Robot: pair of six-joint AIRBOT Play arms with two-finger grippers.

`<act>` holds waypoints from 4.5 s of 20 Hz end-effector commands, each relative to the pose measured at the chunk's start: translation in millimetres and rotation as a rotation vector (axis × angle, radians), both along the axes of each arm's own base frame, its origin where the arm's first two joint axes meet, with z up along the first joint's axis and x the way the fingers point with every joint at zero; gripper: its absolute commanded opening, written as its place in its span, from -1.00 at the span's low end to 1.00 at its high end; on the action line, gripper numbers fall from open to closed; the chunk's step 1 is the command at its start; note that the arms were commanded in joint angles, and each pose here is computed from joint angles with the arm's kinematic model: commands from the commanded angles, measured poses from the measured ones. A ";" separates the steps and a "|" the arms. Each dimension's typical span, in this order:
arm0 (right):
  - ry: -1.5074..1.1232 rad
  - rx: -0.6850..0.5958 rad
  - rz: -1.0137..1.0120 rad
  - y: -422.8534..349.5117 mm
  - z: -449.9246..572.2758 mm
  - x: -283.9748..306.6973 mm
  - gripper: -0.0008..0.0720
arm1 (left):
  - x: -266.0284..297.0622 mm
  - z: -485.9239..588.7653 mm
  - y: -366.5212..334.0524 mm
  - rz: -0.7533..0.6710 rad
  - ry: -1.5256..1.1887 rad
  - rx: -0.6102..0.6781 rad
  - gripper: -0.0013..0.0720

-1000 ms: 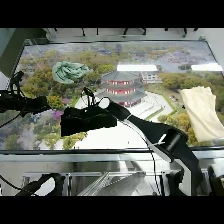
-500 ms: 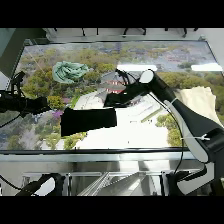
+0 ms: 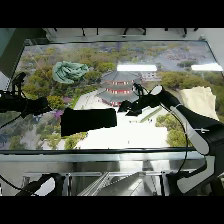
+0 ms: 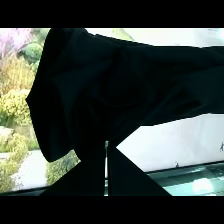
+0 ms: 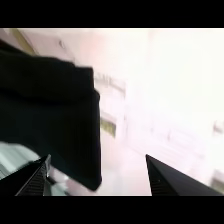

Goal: Fold the shirts.

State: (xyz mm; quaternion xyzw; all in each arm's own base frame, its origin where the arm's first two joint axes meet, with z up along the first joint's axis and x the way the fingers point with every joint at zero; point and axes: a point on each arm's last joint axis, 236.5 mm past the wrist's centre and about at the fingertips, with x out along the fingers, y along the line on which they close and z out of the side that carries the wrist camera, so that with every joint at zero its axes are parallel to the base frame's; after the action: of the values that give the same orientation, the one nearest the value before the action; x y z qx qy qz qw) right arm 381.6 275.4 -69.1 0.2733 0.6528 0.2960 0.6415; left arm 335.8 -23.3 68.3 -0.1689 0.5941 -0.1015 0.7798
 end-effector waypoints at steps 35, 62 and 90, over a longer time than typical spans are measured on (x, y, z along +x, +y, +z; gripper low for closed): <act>-0.815 0.110 -0.458 -149.1 368.0 -15.1 -0.90 | 51.0 54.7 -76.7 -0.180 -0.109 -0.131 -0.93; -1.143 -0.095 -0.716 -414.3 399.7 171.3 -0.90 | 34.0 13.9 -76.5 -0.133 0.016 -0.151 -0.93; -1.092 -0.226 -0.728 -499.9 364.0 134.5 -0.90 | 22.6 12.4 -77.5 -0.148 0.063 -0.157 -0.93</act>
State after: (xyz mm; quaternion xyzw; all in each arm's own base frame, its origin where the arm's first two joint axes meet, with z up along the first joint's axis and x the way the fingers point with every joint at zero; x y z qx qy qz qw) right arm 516.5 -223.0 295.2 0.2242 0.1283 0.0863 0.9622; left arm 361.0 -100.7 81.2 -0.1896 0.6157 -0.1978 0.7388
